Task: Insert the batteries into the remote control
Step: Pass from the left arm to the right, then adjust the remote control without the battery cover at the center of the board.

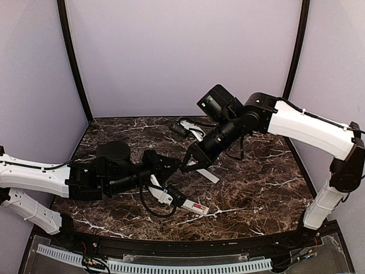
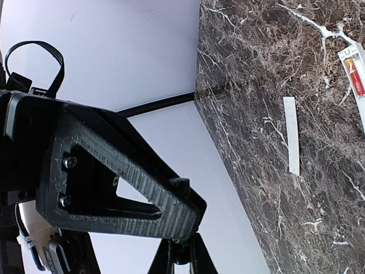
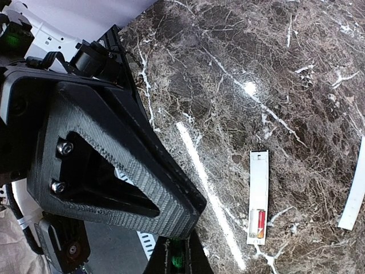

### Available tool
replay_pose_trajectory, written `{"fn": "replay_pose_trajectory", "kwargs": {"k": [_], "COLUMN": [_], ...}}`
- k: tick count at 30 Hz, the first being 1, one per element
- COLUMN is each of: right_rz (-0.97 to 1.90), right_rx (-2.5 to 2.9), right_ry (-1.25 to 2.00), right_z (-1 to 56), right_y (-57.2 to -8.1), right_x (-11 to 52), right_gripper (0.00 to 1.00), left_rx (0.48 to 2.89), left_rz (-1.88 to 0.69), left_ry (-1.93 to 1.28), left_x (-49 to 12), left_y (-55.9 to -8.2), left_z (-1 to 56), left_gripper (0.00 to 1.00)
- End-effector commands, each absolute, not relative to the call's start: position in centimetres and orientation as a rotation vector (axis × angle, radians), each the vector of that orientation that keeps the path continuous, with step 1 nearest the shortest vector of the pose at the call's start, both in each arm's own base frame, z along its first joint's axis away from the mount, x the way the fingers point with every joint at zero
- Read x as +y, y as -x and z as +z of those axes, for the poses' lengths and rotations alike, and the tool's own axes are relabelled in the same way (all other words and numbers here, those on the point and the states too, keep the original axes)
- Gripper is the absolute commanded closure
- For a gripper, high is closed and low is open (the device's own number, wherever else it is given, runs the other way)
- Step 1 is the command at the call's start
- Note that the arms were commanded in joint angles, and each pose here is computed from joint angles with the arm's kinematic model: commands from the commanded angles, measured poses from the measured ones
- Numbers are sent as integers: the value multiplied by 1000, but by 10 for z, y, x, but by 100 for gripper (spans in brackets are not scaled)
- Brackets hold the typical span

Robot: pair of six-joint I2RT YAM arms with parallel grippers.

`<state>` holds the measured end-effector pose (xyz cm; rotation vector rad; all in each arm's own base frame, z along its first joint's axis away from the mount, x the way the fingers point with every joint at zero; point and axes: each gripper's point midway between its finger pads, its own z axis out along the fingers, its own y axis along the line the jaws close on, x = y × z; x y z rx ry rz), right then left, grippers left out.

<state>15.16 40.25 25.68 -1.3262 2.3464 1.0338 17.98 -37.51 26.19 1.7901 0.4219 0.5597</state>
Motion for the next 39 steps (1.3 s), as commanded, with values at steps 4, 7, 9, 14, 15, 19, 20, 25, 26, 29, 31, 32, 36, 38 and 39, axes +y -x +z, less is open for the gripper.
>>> {"fn": "replay_pose_trajectory", "kwargs": {"k": [4, 7, 9, 14, 15, 19, 20, 25, 26, 29, 31, 32, 36, 38, 39], "right_rz": [1031, 1008, 1006, 1005, 994, 917, 893, 824, 813, 774, 747, 731, 683, 676, 671], "right_rx": [2263, 2231, 2189, 2028, 2007, 1953, 1959, 1964, 1954, 1947, 1942, 1950, 2005, 2025, 2028], "right_ry": [1340, 1319, 1303, 1266, 1260, 1214, 1207, 1218, 1221, 1242, 1277, 1293, 1338, 1342, 1345], "right_z": [270, 274, 279, 297, 295, 280, 271, 217, 205, 169, 145, 133, 89, 75, 72], "right_y": [-152, -155, -156, -161, -162, -174, -178, -181, -181, -175, -166, -163, -152, -152, -153], "right_x": [406, 401, 399, 395, 393, 389, 388, 388, 388, 389, 391, 391, 391, 391, 392], "right_gripper": [100, 100, 100, 100, 100, 100, 100, 100, 100, 100, 100, 100, 100, 100, 100], "left_rx": [513, 623, 774, 1159, 1255, 1495, 1548, 1832, 1882, 1977, 2029, 2059, 2097, 2060, 2041], "left_rz": [503, 411, 256, -250, -425, -725, -765, -1126, -1139, -1047, -961, -911, -849, -827, -816], "left_ry": [-1689, -1622, -1556, -1421, -1361, -1059, -988, -721, -666, -519, -446, -430, -427, -453, -463], "left_x": [-376, -375, -370, -347, -346, -327, -321, -328, -329, -318, -307, -303, -298, -297, -297], "left_y": [-181, -183, -181, -181, -176, -203, -214, -225, -229, -250, -262, -266, -271, -273, -274], "left_z": [279, 293, 299, 309, 315, 325, 323, 270, 254, 223, 197, 182, 160, 164, 168], "left_gripper": [100, 69, 42, 20, 22, 33, 36, 41, 41, 37, 33, 31, 29, 27, 27]}}
